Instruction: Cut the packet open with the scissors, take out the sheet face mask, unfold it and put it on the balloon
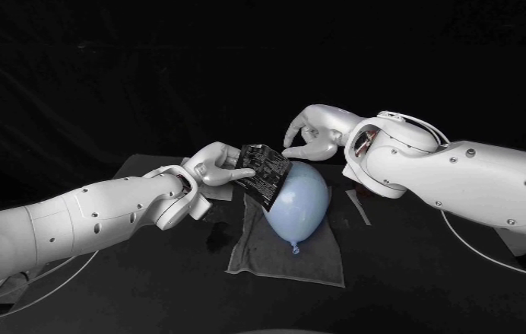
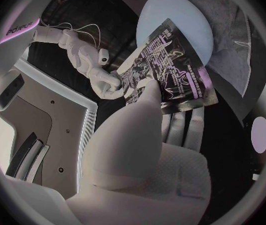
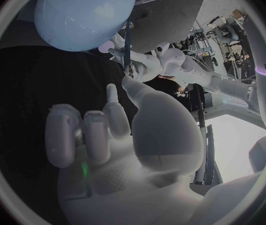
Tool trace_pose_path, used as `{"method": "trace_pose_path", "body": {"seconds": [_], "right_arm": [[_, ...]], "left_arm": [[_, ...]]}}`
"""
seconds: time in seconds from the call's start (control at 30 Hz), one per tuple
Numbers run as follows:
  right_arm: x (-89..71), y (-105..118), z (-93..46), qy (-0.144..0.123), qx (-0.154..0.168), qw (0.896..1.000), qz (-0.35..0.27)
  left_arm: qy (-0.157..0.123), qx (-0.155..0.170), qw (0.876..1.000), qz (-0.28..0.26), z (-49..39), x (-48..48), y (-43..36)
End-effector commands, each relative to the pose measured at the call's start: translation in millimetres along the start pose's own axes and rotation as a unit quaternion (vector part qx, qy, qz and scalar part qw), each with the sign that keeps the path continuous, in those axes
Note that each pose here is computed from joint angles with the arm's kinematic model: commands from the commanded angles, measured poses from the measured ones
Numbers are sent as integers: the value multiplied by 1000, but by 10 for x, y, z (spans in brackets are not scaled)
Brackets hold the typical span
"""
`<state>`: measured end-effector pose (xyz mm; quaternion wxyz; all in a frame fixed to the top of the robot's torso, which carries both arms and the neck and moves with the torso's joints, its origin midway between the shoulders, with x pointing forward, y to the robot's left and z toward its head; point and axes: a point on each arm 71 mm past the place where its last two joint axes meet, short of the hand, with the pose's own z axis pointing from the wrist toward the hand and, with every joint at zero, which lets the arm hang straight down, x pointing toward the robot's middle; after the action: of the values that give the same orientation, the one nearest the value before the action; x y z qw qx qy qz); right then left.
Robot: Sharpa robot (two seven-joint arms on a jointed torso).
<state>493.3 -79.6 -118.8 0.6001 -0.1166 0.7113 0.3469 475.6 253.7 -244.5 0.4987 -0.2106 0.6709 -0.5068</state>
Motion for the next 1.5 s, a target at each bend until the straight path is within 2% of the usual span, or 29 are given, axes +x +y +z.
{"method": "trace_pose_path", "body": {"seconds": [0.03,0.67,0.97,1.1,1.5], "right_arm": [[53,-5,-15,14,2,1000,-15],[119,-41,-47,15,7,1000,-13],[69,-65,-89,-16,3,1000,-1],[57,-80,-102,-22,4,1000,2],[74,-95,-63,-11,10,1000,0]], "left_arm": [[-1,12,1000,6,6,1,-33],[-2,11,1000,6,2,-6,-29],[-1,12,1000,9,1,-7,-29],[0,12,1000,11,0,-6,-30],[0,13,1000,12,-2,-1,-35]]}}
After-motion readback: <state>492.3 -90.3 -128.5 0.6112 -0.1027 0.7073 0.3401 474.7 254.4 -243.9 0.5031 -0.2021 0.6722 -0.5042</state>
